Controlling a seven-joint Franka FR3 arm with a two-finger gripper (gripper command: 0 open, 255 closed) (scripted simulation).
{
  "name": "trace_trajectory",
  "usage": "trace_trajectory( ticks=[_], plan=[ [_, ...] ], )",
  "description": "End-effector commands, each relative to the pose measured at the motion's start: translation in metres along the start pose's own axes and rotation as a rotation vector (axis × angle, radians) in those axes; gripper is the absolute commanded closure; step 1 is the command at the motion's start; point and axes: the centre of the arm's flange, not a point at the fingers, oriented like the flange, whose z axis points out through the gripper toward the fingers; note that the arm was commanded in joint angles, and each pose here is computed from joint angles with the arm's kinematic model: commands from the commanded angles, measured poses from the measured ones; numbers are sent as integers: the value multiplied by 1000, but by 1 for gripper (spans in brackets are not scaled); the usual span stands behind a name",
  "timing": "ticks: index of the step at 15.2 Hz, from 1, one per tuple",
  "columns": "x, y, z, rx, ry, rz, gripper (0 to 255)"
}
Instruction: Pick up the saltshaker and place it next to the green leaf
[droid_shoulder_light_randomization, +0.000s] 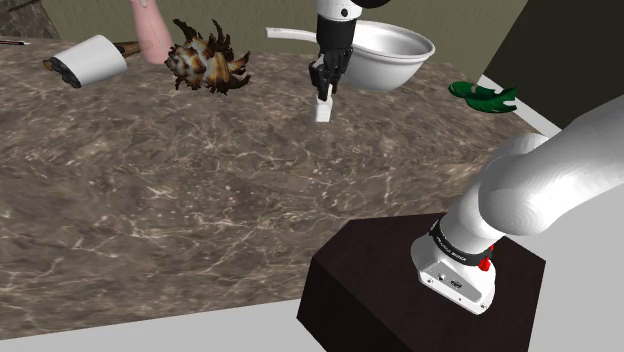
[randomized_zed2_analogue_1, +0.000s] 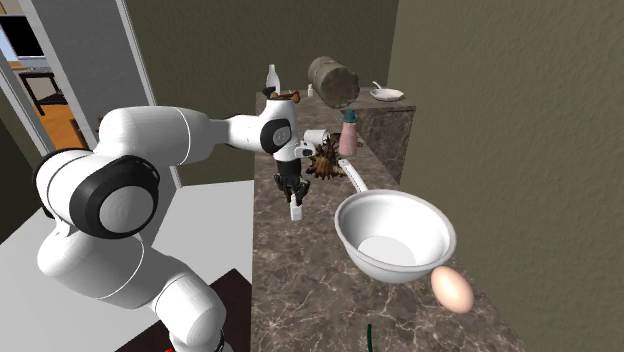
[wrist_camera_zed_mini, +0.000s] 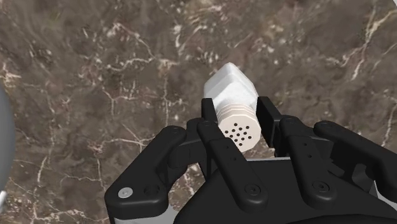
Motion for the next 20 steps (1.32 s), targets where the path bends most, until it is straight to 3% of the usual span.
trace_trajectory(
  ticks=[1,20],
  plan=[
    [0,0,1,0,-2,0,255],
    [1,11,-99,0,-2,0,255]
  ],
)
